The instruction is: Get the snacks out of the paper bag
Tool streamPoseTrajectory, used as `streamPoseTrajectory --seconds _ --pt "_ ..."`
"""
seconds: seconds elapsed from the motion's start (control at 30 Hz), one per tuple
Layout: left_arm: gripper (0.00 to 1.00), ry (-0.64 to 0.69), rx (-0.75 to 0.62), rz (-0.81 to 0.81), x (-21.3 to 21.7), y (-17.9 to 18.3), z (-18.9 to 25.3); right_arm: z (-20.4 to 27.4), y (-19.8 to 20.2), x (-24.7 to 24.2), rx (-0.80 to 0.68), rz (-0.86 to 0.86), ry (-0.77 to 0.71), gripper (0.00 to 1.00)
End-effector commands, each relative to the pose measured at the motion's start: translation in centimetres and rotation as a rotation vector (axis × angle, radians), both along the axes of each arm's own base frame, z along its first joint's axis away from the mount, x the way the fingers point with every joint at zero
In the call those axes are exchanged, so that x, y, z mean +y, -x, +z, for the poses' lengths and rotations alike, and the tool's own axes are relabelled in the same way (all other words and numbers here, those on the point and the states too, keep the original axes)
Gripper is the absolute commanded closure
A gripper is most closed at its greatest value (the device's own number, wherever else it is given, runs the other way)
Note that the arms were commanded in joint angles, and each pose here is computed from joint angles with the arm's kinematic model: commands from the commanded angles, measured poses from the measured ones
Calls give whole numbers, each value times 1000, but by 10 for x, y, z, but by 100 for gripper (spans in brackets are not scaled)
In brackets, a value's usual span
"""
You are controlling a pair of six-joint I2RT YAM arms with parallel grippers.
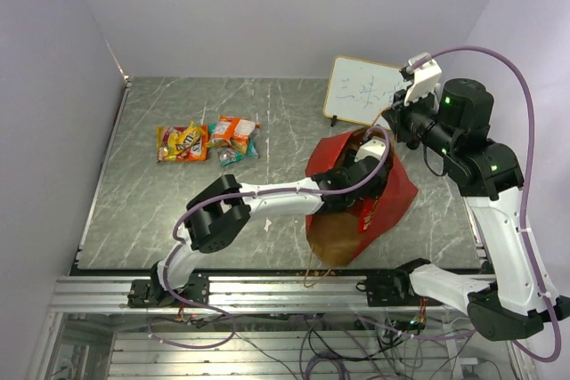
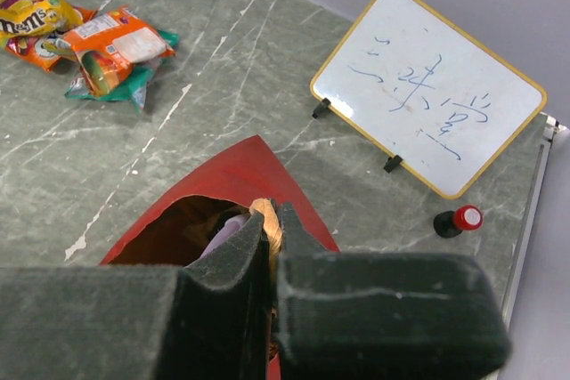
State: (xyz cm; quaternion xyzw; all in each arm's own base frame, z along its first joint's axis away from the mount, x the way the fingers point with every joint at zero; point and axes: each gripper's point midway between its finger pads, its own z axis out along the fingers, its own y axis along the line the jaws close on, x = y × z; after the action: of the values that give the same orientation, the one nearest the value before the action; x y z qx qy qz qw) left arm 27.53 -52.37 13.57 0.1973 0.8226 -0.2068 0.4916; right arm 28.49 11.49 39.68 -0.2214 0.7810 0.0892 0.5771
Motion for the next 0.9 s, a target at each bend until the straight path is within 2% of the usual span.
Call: streamPoseTrajectory --seconds 0.0,0.17,0.33,0.5,0.57,0.87 --pt "32 47 27 -40 -20 -1 0 56 -2 1 -180 4 -65 100" --pt "42 55 82 -51 -30 -8 -17 57 0 0 -182 -1 -69 100" --pt "60 72 79 -57 -31 -13 -9 60 2 -4 -189 -14 -60 100" --pt "88 119 88 -63 -22 -13 17 55 2 -6 -189 -21 -57 100" --pt "92 140 90 -66 -16 -13 29 53 0 -6 -187 -24 -58 100" --pt "93 157 63 -133 6 4 80 50 -6 -9 -207 -48 -40 100"
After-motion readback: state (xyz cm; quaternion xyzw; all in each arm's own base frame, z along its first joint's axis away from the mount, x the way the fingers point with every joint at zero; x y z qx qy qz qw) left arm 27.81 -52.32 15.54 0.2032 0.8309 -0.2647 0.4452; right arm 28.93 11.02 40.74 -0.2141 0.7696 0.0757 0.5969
